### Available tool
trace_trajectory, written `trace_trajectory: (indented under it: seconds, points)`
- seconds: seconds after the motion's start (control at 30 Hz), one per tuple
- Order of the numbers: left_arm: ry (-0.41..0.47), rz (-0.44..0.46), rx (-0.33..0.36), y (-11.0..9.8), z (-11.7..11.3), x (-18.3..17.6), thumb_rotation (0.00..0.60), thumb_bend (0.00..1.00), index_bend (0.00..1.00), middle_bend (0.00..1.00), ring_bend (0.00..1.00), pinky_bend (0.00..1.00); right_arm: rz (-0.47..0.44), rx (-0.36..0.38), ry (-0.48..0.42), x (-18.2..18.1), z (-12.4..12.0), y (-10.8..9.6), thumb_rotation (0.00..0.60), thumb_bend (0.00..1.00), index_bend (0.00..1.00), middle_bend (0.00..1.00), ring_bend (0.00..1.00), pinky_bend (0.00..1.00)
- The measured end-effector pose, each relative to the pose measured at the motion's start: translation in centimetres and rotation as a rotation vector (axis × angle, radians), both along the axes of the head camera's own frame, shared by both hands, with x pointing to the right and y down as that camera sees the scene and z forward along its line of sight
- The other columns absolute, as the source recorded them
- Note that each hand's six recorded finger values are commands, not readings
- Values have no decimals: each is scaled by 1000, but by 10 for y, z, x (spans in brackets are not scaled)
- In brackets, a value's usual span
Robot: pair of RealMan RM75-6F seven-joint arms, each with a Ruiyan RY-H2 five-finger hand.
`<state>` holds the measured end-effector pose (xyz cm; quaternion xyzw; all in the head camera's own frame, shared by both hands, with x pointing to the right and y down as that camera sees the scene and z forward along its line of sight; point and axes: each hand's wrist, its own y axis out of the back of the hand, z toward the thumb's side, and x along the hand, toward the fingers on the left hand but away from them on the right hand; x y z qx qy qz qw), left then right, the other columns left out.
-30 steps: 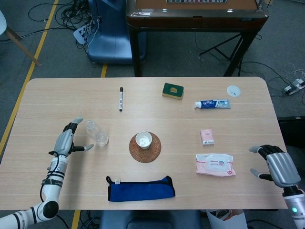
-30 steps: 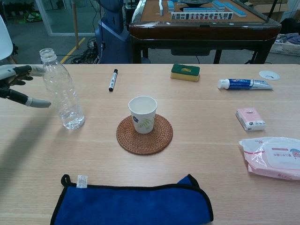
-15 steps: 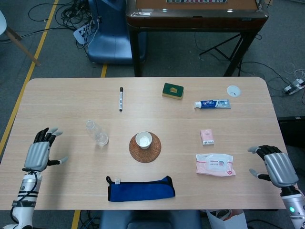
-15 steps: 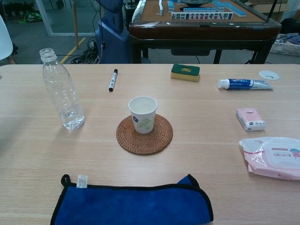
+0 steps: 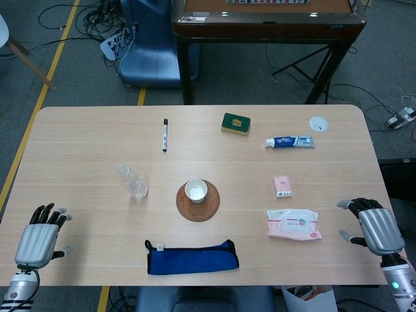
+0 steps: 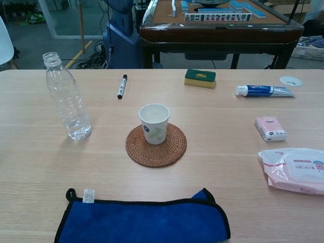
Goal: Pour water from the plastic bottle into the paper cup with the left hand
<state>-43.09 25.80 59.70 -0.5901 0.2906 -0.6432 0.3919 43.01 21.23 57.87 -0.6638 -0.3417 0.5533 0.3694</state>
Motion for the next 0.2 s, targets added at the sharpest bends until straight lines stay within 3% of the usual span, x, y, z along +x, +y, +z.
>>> trace_trajectory:
  seconds: [0.2]
  points:
    - [-29,29,27,3,-7,1,600,15,348,267,108,105,5,-6,0,2,2,-3,600,36,374,410,329,372]
